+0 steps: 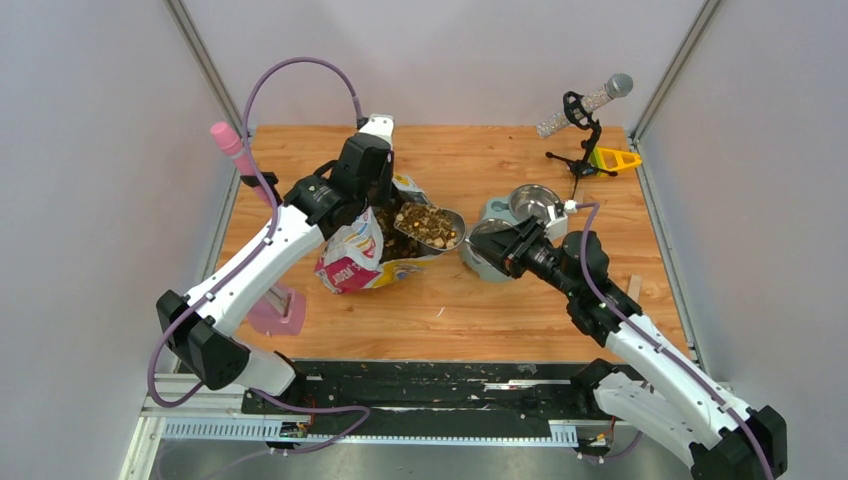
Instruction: Serve the pet food
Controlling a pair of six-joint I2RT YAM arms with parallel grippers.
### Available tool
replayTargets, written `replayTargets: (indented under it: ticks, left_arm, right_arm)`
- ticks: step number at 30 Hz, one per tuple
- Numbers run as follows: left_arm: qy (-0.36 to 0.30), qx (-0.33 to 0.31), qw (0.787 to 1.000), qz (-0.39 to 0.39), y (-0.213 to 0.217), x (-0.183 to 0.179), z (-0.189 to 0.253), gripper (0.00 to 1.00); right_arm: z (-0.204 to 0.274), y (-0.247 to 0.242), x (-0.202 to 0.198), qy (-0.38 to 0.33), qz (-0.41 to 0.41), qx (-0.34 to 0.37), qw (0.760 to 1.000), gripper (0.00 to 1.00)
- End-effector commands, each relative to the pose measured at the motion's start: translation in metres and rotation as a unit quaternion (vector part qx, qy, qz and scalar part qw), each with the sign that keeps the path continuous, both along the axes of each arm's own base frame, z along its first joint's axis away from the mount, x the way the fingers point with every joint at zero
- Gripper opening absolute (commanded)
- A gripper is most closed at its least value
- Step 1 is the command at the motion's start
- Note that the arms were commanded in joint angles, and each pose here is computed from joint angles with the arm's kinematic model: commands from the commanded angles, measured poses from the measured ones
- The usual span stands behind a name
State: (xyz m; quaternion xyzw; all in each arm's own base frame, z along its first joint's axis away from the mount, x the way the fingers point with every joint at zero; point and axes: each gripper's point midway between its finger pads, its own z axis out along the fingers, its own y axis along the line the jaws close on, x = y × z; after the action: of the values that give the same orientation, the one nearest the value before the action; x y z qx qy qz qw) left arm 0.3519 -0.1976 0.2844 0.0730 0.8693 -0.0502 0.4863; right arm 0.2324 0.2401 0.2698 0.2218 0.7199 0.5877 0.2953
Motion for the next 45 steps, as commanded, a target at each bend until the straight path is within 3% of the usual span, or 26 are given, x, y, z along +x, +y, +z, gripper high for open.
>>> replayTargets:
  ticks: [1,12,27,38,45]
  left_arm:
    - [-0.099,-0.085,0.991,0.031,0.01,0.001,0.074,0.0]
    - [-0.097,-0.102,0.99,0.029,0.003,0.004,0.074,0.0]
    - [-0.101,-0.088,0.99,0.053,0.01,0.009,0.072,0.0]
    - [-0.112,-0.078,0.989,0.052,0.015,0.007,0.072,0.0]
    - [-0.116,-0.076,0.989,0.056,0.021,0.004,0.069,0.0]
  right_arm:
    - [0.051,-0.015,0.002,-0.058,-0.04,0.039,0.997,0.0]
    - [0.075,-0.035,-0.014,-0.098,-0.066,0.048,0.992,0.0]
    - [0.088,-0.082,-0.015,-0.118,-0.173,0.012,0.978,0.0]
    - [0.049,-0.106,0.012,-0.071,-0.262,-0.059,0.961,0.0]
    - [-0.004,-0.121,0.028,-0.02,-0.309,-0.107,0.945,0.0]
